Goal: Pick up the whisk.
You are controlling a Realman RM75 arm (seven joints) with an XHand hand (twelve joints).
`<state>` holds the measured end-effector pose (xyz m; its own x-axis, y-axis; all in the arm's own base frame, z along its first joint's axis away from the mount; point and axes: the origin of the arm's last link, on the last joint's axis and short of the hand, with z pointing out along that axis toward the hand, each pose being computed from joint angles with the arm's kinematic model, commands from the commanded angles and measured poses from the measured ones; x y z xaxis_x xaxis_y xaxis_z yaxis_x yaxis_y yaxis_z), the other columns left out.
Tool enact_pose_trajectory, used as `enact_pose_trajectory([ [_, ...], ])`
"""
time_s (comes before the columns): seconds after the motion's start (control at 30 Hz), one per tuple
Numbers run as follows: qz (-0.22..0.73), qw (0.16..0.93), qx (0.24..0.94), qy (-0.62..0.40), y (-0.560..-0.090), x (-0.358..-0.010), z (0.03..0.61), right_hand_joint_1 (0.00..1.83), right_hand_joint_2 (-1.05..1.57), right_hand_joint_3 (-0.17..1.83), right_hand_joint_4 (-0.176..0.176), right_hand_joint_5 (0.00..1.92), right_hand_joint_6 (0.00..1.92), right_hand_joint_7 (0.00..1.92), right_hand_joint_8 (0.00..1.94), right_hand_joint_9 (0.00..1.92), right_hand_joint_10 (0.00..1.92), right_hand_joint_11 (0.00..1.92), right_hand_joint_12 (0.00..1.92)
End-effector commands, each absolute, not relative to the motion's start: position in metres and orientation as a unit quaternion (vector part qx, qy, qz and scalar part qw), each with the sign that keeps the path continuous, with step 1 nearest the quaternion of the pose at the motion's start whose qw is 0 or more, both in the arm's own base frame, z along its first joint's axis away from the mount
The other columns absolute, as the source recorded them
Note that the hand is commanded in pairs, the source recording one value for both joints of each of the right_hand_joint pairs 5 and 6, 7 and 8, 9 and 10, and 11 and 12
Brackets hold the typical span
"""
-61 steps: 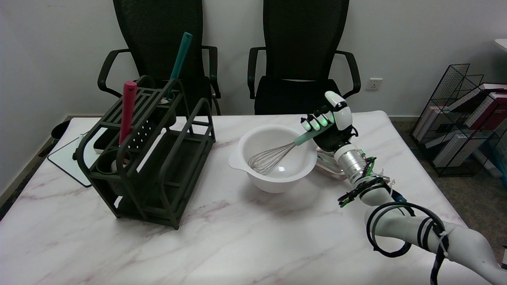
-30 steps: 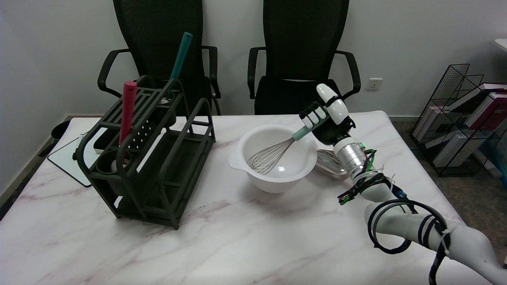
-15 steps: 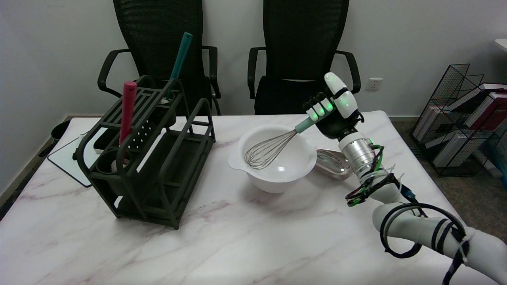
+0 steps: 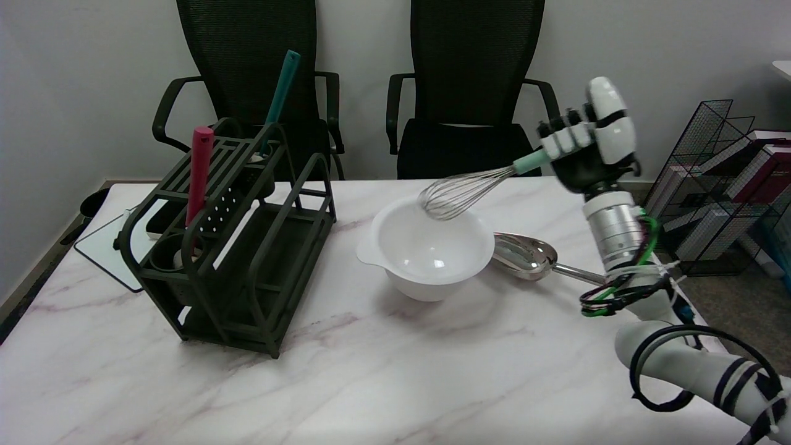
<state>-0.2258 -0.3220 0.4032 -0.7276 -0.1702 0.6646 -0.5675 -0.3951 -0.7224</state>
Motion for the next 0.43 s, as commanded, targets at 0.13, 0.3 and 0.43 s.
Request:
enact_pose_trajectory([
  [0.13, 0.893, 0.218, 0.313, -0.239, -0.181, -0.253, 0.532, 1.22, 1.57, 0.35, 0.0, 1.92, 1.92, 1.92, 1.92, 1.92, 1.92, 1.92, 1.92],
  [0.3, 0.892, 0.264, 0.31, -0.198, -0.145, -0.28, 0.53, 1.22, 1.57, 0.37, 0.0, 1.92, 1.92, 1.92, 1.92, 1.92, 1.92, 1.92, 1.92],
  [0.43, 0.899, 0.271, 0.297, -0.177, -0.125, -0.294, 0.517, 1.21, 1.57, 0.41, 0.0, 1.92, 1.92, 1.92, 1.92, 1.92, 1.92, 1.92, 1.92],
])
